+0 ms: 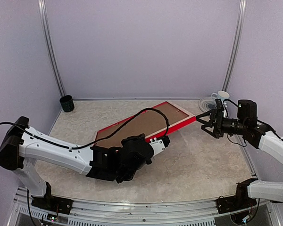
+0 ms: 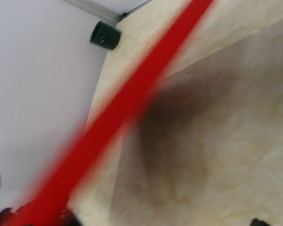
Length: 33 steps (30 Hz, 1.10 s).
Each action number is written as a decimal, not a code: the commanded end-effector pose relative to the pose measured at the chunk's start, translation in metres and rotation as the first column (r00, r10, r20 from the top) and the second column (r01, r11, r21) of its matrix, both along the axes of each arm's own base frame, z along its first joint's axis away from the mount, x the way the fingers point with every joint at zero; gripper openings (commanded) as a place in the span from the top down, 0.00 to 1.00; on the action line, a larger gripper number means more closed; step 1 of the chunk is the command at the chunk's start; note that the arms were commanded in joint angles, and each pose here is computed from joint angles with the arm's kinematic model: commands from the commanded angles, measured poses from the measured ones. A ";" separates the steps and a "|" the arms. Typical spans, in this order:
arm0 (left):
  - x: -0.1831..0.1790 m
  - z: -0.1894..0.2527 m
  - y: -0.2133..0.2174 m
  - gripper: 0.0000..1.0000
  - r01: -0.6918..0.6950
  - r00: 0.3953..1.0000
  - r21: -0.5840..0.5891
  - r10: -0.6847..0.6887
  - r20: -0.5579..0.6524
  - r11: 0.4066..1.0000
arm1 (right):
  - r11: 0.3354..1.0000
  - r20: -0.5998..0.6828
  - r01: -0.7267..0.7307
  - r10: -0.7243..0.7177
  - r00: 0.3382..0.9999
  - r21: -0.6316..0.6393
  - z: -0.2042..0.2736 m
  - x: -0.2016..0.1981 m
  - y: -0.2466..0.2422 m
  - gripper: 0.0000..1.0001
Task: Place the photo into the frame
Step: Turn over the photo frame at the center of the board.
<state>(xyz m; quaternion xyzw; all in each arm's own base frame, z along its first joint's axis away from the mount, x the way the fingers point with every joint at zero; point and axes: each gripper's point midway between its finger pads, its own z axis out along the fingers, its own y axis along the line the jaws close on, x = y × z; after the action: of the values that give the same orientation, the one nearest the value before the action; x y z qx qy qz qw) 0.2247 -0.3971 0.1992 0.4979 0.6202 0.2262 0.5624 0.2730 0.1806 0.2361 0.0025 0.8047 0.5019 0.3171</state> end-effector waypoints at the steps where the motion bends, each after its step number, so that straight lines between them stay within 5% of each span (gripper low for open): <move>1: 0.014 0.101 -0.002 1.00 -0.045 0.998 -0.363 0.054 0.014 0.931 | 0.998 -0.022 0.033 -0.035 0.999 -0.054 -0.016 0.002 -0.009 0.01; 16: 0.044 0.175 0.016 1.00 -0.162 0.987 -0.597 0.133 -0.093 0.786 | 0.997 -0.042 0.047 -0.050 0.998 -0.068 -0.031 -0.001 -0.012 0.01; 33: 0.079 0.234 0.073 1.00 -0.250 0.968 -0.828 0.122 -0.218 0.503 | 0.998 -0.064 0.044 -0.047 0.997 -0.045 -0.040 -0.004 -0.010 0.01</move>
<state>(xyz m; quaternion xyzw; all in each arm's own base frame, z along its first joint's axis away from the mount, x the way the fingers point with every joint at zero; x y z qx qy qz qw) 0.3057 -0.3362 0.3653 0.2076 0.7550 0.0479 0.6202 0.2682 0.1717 0.1947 0.0304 0.8305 0.4730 0.2927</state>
